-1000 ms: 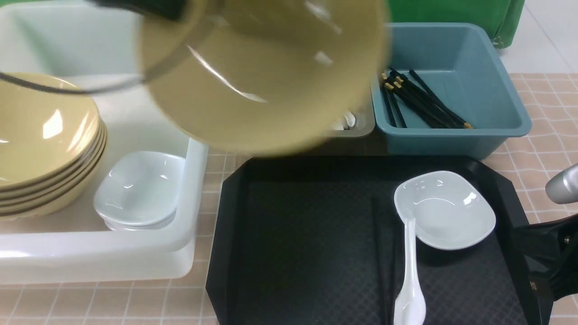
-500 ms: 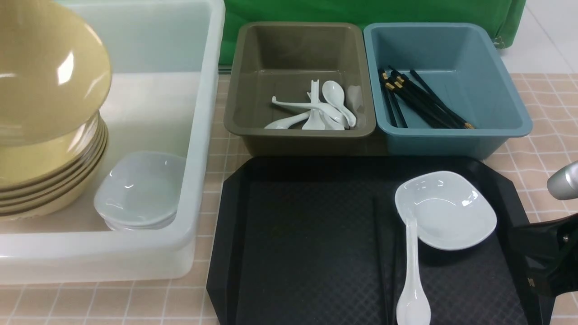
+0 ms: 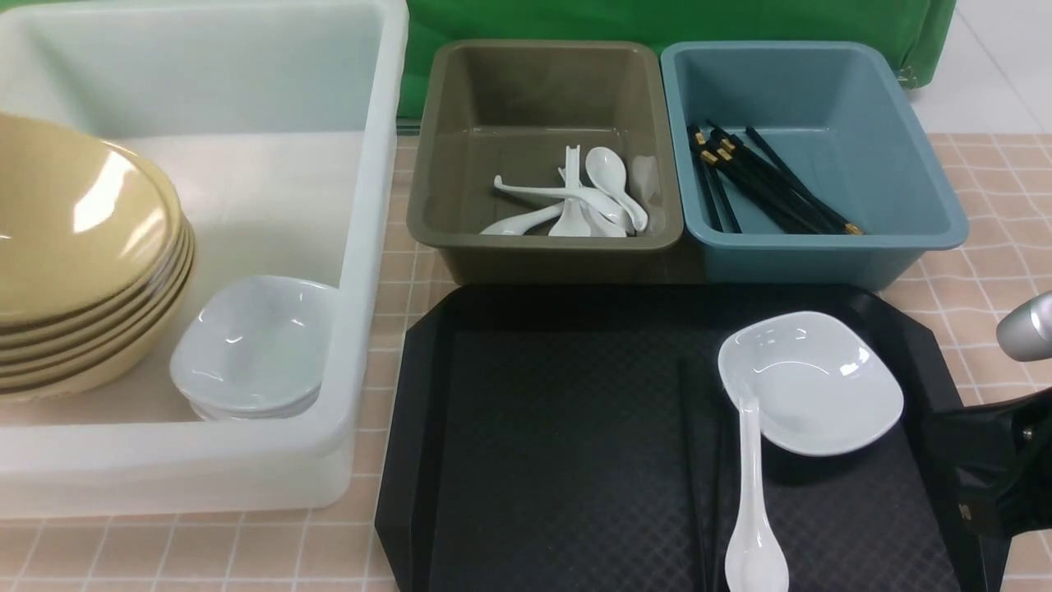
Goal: On brown table put chopsticks spoon bowls plates into blue grey white boxes.
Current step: 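Place the tan bowl onto the bowl stack in the left bin with the left gripper, then reach down and grasp the white spoon resting in the bowl with the right gripper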
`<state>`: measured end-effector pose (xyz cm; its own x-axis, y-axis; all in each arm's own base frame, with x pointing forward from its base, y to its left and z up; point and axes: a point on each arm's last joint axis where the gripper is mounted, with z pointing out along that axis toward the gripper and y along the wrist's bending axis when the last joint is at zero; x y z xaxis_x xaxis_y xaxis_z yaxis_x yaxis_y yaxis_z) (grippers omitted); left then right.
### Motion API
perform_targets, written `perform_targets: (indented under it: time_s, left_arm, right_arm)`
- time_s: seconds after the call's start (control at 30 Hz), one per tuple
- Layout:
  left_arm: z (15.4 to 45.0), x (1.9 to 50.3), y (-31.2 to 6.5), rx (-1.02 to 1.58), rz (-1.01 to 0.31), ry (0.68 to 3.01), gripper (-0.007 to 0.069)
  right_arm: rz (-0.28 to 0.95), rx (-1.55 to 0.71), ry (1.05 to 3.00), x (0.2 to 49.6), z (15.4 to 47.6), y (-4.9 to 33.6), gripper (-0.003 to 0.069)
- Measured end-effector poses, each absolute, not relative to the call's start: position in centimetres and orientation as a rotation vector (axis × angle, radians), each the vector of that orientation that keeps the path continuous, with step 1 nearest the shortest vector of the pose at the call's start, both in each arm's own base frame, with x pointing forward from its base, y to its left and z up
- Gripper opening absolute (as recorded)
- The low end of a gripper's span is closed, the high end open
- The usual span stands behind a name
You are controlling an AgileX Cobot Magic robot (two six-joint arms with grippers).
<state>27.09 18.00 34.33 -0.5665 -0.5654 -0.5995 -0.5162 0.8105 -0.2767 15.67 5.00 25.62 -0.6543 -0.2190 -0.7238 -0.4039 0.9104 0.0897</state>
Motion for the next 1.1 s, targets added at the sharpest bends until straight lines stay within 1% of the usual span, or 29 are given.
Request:
perform_targets:
  time_s: [0.03,0.07,0.1,0.13,0.2,0.3,0.37,0.4,0.5,0.53,0.57,0.6,0.63,0.7,0.73,0.8,0.87,0.9,0.97,1.0,1.1]
  left_arm:
    - [34.6,27.1,17.8,-0.798,-0.118,2.272,0.034]
    - [34.9,27.1,17.6,-0.801,-0.138,2.256,0.0375]
    - [35.1,27.0,17.5,-0.799,-0.142,2.251,0.0382]
    - [35.8,26.8,17.2,-0.792,-0.145,2.23,0.0432]
    - [37.6,25.9,16.5,-0.758,-0.125,2.179,0.0479]
    - [39.9,24.7,15.4,-0.708,-0.107,2.111,0.0493]
    - [40.9,24.3,14.5,-0.667,-0.13,2.08,0.0475]
    - [41.0,24.2,14.4,-0.663,-0.135,2.078,0.0475]
    - [41.8,24.8,11.7,-0.497,-0.233,2.083,0.0359]
    - [42.0,25.0,10.7,-0.418,-0.245,2.082,0.0307]
    - [42.1,25.1,10.1,-0.39,-0.256,2.083,0.0296]
    - [42.6,25.2,7.8,-0.249,-0.289,2.063,0.0209]
    - [43.1,24.9,5.8,-0.138,-0.306,2.043,0.0143]
    - [43.8,23.5,2.1,0.069,-0.321,1.985,0.0052]
    - [44.0,22.4,0.3,0.166,-0.329,1.952,0.0026]
    - [44.0,20.3,-2.2,0.298,-0.337,1.887,0.0003]
    - [43.5,18.1,-3.7,0.386,-0.315,1.825,-0.0004]
    - [42.8,16.6,-4.0,0.418,-0.264,1.787,-0.0008]
    - [41.6,14.9,-4.1,0.443,-0.215,1.753,-0.001]
    - [41.0,14.1,-3.9,0.441,-0.185,1.741,-0.001]
    - [37.7,11.3,-3.2,0.421,-0.136,1.747,-0.001]
  right_arm:
    - [0.316,-0.439,2.303,15.7,25.6,5.0,0.0049]
    - [0.319,-0.436,2.303,15.7,25.6,5.0,0.0049]
    - [0.318,-0.437,2.303,15.7,25.6,5.0,0.0049]
    - [0.322,-0.434,2.303,15.7,25.6,5.0,0.0049]
    - [0.327,-0.43,2.303,15.7,25.7,5.1,0.0049]
    - [0.33,-0.427,2.304,15.7,25.6,5.1,0.0049]
    - [0.34,-0.414,2.313,15.8,25.5,5.1,0.005]
    - [0.341,-0.412,2.316,15.8,25.4,5.1,0.005]
    - [0.376,-0.344,2.387,16.1,24.2,5.2,0.0063]
    - [0.38,-0.338,2.408,16.3,23.9,5.3,0.0071]
    - [0.383,-0.336,2.41,16.3,23.9,5.3,0.0074]
    - [0.391,-0.326,2.438,16.6,23.5,5.3,0.0093]
    - [0.395,-0.322,2.456,16.8,23.2,5.4,0.0107]
    - [0.398,-0.318,2.493,17.1,22.5,5.5,0.015]
    - [0.398,-0.317,2.508,17.3,22.2,5.5,0.0176]
    - [0.414,-0.303,2.546,17.7,21.5,5.6,0.0235]
    - [0.441,-0.291,2.571,18.0,21.0,5.8,0.0285]
    - [0.452,-0.296,2.582,18.1,20.7,6.0,0.0312]
    - [0.465,-0.294,2.594,18.3,20.4,6.1,0.034]
    - [0.467,-0.295,2.598,18.4,20.3,6.1,0.0347]
    - [0.476,-0.282,2.614,18.5,20.0,6.2,0.0358]
